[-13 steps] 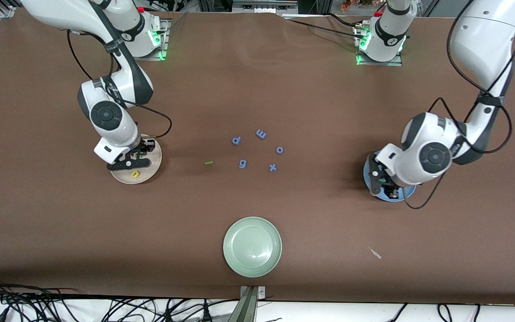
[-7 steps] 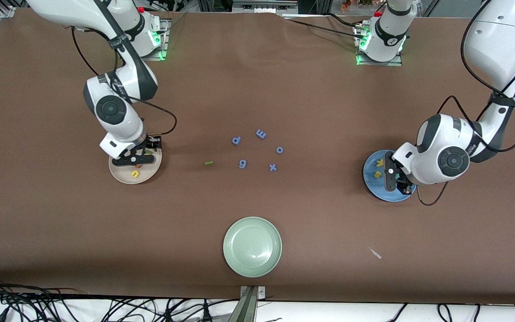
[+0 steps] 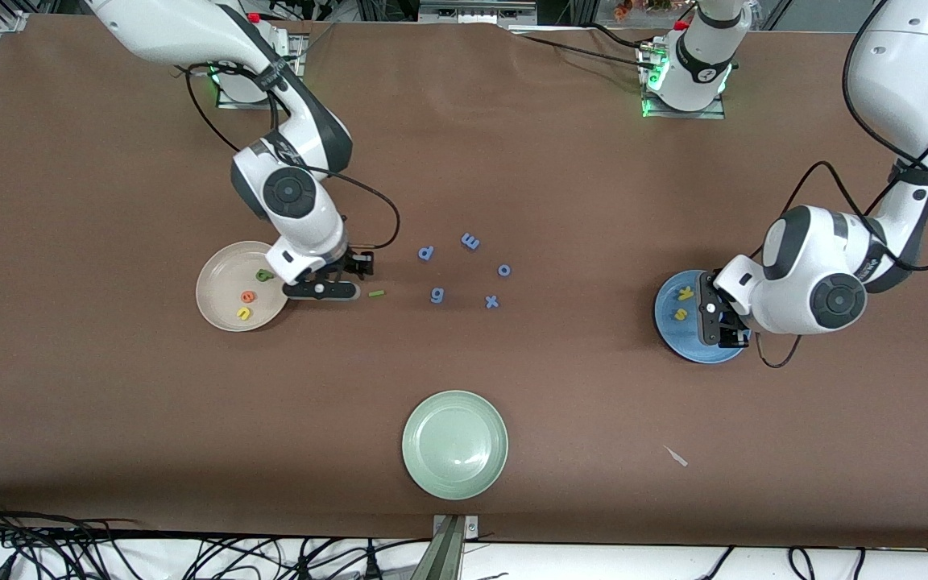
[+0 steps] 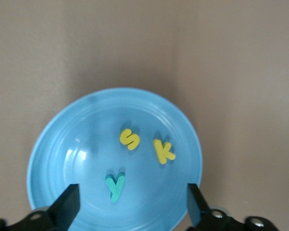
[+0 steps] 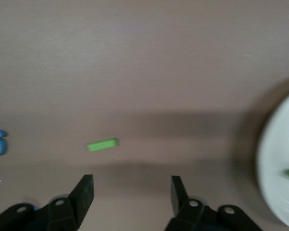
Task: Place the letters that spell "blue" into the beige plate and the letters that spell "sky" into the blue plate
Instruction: 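Grasp the green bar l with the right gripper while the left gripper withdraws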
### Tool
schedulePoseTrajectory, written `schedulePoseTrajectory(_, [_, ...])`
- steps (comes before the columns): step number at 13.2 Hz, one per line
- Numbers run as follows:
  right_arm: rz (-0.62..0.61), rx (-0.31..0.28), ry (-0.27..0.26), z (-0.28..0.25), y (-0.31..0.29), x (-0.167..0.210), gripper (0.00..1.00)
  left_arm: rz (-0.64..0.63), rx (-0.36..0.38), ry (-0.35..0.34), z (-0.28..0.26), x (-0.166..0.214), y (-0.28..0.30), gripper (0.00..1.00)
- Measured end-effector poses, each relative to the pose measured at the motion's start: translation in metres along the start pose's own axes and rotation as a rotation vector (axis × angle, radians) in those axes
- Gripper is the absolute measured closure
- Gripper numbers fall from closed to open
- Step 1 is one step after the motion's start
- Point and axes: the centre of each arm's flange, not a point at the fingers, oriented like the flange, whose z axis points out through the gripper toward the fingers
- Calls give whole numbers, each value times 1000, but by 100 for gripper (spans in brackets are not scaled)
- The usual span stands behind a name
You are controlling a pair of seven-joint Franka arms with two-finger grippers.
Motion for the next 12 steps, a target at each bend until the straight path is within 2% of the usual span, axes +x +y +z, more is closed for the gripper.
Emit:
schedulePoseTrajectory(2, [-51, 25, 25, 14, -19, 1, 22, -73, -34, 12, -33, 3, 0, 0])
schedulePoseTrajectory(4, [-93, 30, 26, 24, -22, 1, 22, -183, -64, 8, -63, 15, 5, 0])
schedulePoseTrajectory(7, [-133, 40, 43, 34, -23, 1, 22, -383, -86, 3, -105, 40, 17, 0])
schedulePoseTrajectory(10, [-172, 37, 57, 51, -25, 0, 22, -608, -126, 54, -141, 47, 28, 0])
schedulePoseTrajectory(12, [-182, 41, 61, 59, -26, -1, 22, -734, -115, 58, -161, 49, 36, 0])
